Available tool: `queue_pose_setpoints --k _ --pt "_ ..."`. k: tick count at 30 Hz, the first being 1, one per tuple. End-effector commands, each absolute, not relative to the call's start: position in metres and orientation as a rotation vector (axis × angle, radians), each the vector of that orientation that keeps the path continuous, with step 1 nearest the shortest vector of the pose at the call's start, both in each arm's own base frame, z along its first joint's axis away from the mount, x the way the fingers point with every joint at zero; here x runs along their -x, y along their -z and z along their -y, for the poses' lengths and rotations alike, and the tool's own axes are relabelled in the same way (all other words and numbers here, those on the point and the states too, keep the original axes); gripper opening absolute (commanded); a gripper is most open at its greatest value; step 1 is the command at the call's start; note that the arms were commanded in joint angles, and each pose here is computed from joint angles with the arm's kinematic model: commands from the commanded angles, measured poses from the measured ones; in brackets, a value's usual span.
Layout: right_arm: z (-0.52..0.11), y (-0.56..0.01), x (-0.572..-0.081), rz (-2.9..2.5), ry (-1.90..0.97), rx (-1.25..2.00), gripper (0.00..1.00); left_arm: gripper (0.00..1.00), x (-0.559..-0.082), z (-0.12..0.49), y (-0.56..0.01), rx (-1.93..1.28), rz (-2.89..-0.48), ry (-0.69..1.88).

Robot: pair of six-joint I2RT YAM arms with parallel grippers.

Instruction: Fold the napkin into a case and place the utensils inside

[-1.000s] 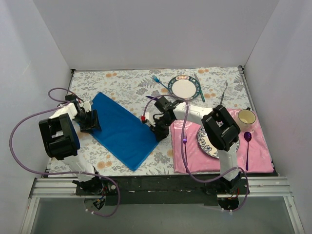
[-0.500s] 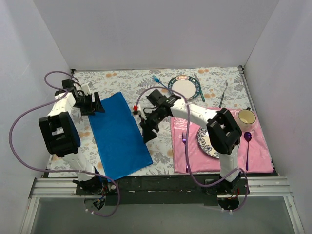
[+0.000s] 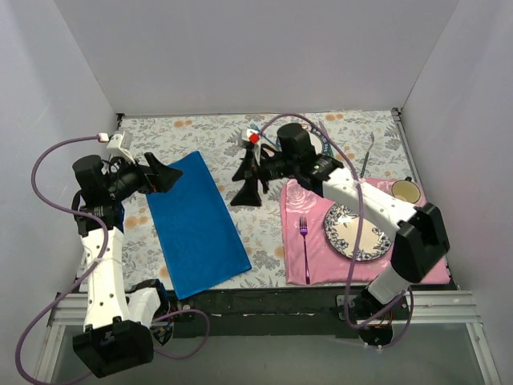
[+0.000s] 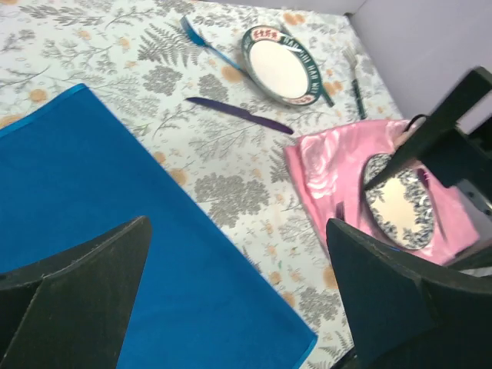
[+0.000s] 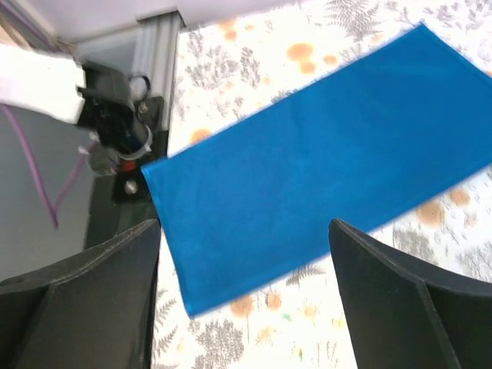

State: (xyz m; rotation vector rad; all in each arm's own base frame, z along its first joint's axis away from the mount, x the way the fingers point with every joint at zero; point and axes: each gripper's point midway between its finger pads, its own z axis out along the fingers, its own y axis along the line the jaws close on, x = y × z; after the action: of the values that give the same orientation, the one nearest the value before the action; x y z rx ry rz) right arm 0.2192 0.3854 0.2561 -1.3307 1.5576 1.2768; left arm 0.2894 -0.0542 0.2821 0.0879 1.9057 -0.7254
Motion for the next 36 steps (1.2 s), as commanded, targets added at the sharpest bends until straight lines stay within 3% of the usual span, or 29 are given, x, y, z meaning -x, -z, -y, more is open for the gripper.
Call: queue_pose_setpoints --k 1,3,8,14,19,25,26,30,33,36 --pt "-0.420 -0.254 -0.236 -1.686 -1.534 1.288 0.96 0.98 -0.300 0.067 -0.261 0.114 -1.957 0.978" --pt "-0.430 -0.235 -0.232 -1.751 -1.633 1.296 0.94 0.98 -0.301 0.070 -0.231 0.226 -2.018 1.070" --pt "-0.446 -0.212 -0.242 -1.657 -1.606 1.318 0.89 0.98 -0.308 0.053 -0.194 0.300 -2.121 0.944" --pt "-0.457 -0.159 -0.246 -1.794 -1.700 1.377 0.84 0.98 -0.305 0.055 -0.143 0.335 -2.312 1.018" --pt "-0.448 -0.134 -0.211 -1.900 -1.791 1.381 0.84 0.98 -0.309 0.058 -0.121 0.351 -2.390 1.112" --pt "-0.430 -0.097 -0.177 -2.037 -1.830 1.380 0.82 0.98 -0.334 0.044 -0.116 0.277 -2.399 1.021" --pt "-0.427 -0.090 -0.176 -2.058 -1.825 1.380 0.80 0.98 -0.340 0.040 -0.116 0.266 -2.402 1.000" --pt "-0.416 -0.069 -0.169 -2.151 -1.822 1.385 0.55 0.98 -0.360 0.023 -0.123 0.189 -2.407 0.869" --pt "-0.415 -0.062 -0.172 -2.193 -1.821 1.367 0.45 0.98 -0.364 0.022 -0.126 0.150 -2.395 0.860" --pt "-0.414 -0.057 -0.170 -2.234 -1.823 1.375 0.42 0.88 -0.357 0.032 -0.122 0.133 -2.404 0.918"
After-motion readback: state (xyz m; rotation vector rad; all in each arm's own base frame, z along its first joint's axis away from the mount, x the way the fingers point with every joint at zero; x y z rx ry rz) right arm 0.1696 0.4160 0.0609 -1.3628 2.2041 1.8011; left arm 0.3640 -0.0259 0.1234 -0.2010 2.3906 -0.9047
